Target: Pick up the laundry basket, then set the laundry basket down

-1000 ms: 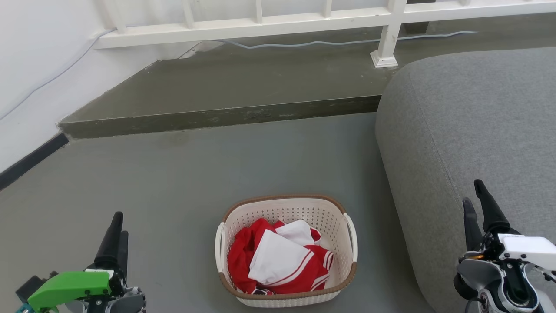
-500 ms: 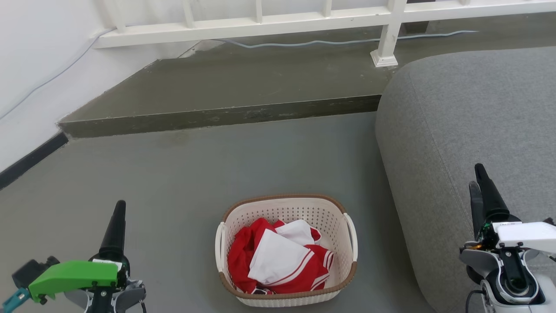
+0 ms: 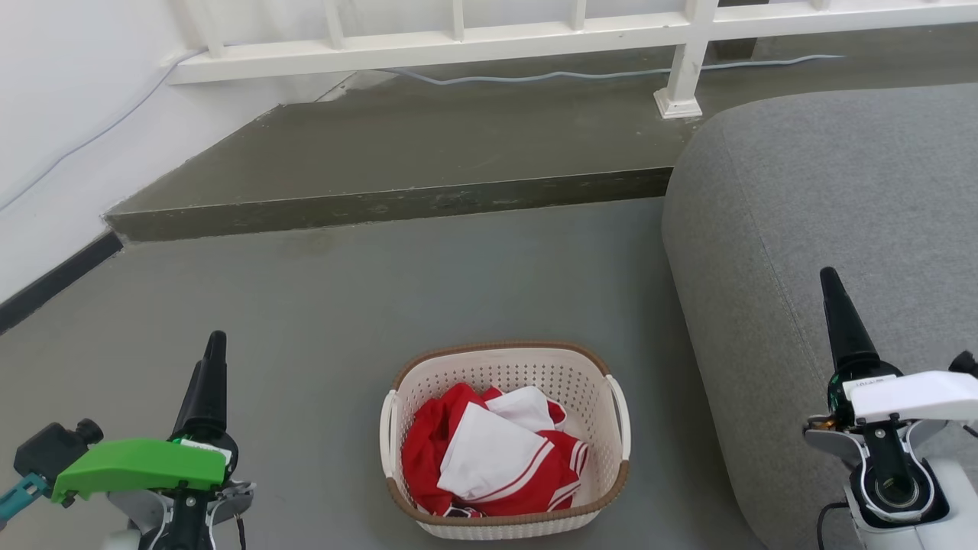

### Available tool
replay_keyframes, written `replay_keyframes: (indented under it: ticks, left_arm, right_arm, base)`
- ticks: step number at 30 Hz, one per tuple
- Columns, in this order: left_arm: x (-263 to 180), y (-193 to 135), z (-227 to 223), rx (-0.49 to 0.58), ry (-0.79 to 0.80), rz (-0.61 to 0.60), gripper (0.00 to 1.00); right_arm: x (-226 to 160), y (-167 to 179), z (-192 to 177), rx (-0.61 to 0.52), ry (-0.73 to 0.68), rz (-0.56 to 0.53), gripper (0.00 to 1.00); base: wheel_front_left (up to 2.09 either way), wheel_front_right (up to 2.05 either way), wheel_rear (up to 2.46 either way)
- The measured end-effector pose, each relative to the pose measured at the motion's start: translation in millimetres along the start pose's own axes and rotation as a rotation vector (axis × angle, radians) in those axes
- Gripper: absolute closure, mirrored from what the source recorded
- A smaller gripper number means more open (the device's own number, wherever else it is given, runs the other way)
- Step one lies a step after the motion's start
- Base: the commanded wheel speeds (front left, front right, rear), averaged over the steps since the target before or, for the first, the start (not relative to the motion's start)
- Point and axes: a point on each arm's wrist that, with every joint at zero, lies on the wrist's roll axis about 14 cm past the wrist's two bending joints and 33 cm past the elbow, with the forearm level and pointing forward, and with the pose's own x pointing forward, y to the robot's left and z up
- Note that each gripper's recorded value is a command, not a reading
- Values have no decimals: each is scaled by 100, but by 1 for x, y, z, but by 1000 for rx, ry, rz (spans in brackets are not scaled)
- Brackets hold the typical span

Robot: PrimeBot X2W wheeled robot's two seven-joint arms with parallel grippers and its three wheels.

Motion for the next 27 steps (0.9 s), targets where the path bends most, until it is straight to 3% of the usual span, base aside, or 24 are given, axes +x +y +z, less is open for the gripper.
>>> replay_keyframes:
  ticks: [27]
  left_arm:
    - [3,-24,-12,518,9,-89,0]
  right_arm:
    - [4,29,-7,-591,33,132,0]
  base:
    - [0,0,0]
